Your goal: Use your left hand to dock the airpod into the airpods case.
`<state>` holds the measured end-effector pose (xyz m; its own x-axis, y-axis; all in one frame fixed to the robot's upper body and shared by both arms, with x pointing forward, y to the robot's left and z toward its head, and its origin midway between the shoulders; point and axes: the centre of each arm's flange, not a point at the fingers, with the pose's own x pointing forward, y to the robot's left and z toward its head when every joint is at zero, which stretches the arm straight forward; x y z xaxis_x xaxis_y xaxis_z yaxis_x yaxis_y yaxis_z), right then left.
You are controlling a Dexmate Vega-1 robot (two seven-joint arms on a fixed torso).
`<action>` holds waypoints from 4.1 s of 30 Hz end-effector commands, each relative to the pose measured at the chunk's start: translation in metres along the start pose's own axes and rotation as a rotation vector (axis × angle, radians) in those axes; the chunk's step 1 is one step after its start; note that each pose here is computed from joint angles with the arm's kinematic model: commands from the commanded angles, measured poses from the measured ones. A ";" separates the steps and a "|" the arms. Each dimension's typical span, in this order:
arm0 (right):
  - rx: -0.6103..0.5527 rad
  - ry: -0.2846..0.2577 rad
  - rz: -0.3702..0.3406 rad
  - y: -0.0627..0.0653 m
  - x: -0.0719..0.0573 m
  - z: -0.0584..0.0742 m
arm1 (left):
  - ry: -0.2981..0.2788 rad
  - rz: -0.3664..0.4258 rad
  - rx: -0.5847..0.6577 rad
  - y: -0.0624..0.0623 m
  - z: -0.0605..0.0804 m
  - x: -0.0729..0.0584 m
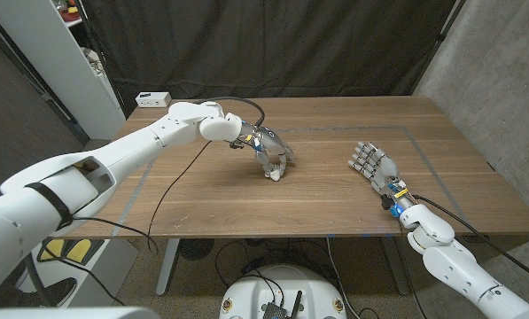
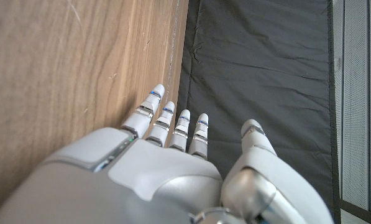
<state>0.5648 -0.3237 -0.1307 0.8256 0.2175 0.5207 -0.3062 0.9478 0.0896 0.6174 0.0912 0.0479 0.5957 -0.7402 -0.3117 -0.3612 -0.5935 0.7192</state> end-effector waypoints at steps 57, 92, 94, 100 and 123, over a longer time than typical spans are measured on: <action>0.005 0.022 -0.017 0.008 0.017 -0.005 | -0.083 -0.011 0.069 -0.008 -0.026 -0.029; 0.000 0.027 -0.006 0.013 0.018 -0.003 | 0.060 0.084 0.074 -0.011 -0.030 -0.064; -0.007 0.016 0.009 0.014 0.023 -0.001 | 0.097 0.105 0.078 -0.009 -0.029 -0.074; -0.026 -0.001 0.042 0.019 0.041 0.011 | 0.203 0.152 0.082 -0.003 -0.027 -0.100; -0.132 -0.099 0.086 0.045 0.077 0.050 | 0.553 0.580 -0.547 -0.042 -0.013 -0.147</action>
<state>0.5936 -0.2866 -0.0680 0.7782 0.2790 0.5627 -0.3237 0.9459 -0.0214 0.5656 0.2024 0.0890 0.7175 -0.6595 0.2240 -0.4537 -0.1986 0.8687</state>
